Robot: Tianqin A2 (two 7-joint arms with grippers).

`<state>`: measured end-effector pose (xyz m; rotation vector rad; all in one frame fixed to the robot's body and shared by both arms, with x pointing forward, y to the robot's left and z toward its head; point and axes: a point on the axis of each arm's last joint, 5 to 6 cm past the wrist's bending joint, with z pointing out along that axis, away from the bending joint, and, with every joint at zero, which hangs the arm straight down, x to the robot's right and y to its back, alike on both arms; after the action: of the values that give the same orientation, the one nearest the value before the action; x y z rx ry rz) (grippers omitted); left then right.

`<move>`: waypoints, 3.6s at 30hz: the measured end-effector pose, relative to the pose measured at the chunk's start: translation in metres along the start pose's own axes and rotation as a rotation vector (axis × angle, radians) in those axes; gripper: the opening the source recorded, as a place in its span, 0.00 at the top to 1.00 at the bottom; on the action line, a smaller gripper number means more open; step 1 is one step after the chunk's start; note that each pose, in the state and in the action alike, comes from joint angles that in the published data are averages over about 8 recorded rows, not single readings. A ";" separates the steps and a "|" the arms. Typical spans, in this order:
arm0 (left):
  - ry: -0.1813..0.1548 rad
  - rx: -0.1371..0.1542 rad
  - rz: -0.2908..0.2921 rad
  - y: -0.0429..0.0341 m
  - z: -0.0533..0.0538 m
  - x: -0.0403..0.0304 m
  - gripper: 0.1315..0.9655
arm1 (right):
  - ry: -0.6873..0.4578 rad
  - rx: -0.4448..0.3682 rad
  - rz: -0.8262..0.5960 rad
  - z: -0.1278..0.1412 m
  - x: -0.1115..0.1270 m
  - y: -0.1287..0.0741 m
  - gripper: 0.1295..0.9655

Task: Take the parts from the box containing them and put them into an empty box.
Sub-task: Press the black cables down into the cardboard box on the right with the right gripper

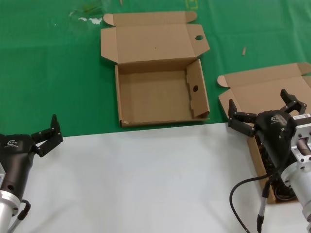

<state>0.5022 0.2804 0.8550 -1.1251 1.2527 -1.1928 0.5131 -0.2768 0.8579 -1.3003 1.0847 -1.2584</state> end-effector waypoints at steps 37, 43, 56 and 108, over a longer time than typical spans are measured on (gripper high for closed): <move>0.000 0.000 0.000 0.0000 0.000 0.0000 0.00 | -0.009 0.031 -0.036 -0.001 0.008 -0.018 0.00; 0.000 0.000 0.000 0.0000 0.000 0.0000 0.00 | -0.071 0.032 -0.140 -0.020 0.033 -0.044 0.00; 0.000 0.000 0.000 0.0000 0.000 0.0000 0.00 | -0.280 -0.175 -0.701 -0.077 0.145 -0.078 0.00; 0.000 0.000 0.000 0.0000 0.000 0.0000 0.00 | -0.559 -0.363 -1.314 -0.025 0.179 -0.049 0.15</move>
<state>0.5022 0.2804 0.8550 -1.1251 1.2527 -1.1928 0.4971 -0.4501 0.9266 -2.6296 -0.0898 -1.4033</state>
